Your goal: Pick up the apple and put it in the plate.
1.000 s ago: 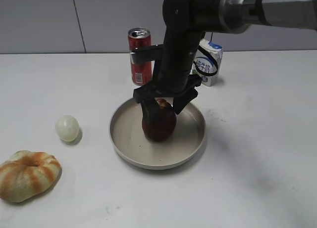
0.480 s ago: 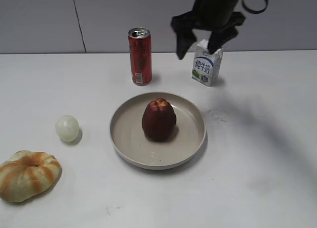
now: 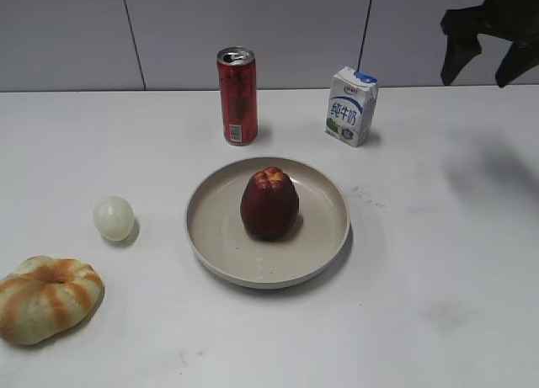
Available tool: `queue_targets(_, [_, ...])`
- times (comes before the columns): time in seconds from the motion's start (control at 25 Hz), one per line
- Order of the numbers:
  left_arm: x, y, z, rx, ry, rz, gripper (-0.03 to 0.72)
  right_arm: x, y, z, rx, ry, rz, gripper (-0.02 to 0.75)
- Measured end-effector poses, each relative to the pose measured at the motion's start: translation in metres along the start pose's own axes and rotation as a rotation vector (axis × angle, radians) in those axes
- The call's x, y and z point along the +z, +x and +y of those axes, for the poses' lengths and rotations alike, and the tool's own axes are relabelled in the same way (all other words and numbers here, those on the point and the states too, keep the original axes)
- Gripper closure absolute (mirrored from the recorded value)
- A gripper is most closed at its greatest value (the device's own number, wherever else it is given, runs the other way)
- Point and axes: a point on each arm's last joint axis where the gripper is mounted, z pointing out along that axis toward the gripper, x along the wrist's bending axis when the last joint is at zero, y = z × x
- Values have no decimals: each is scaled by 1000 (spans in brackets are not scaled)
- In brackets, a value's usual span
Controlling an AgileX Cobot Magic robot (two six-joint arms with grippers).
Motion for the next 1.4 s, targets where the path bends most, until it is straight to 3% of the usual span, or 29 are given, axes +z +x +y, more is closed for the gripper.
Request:
queue_targets(0.24, [0,0,0,0,0,0,452,-33,6,-57,-28,54,4,141])
queue_targets(0.48, [0,0,0,0,0,0,452,-69,4,-154,-60,73,5,144])
queue_targets(0.76, [0,0,0,0,0,0,452,-90,-4,-254,-75,-69,5,144])
queue_targets(1.0, [0,0,0,0,0,0,452,-92,-12,-318,-94,-239,1,144])
queue_targets(1.4, [0,0,0,0,0,0,452,-114,-16,-380,-140,-522,8,145])
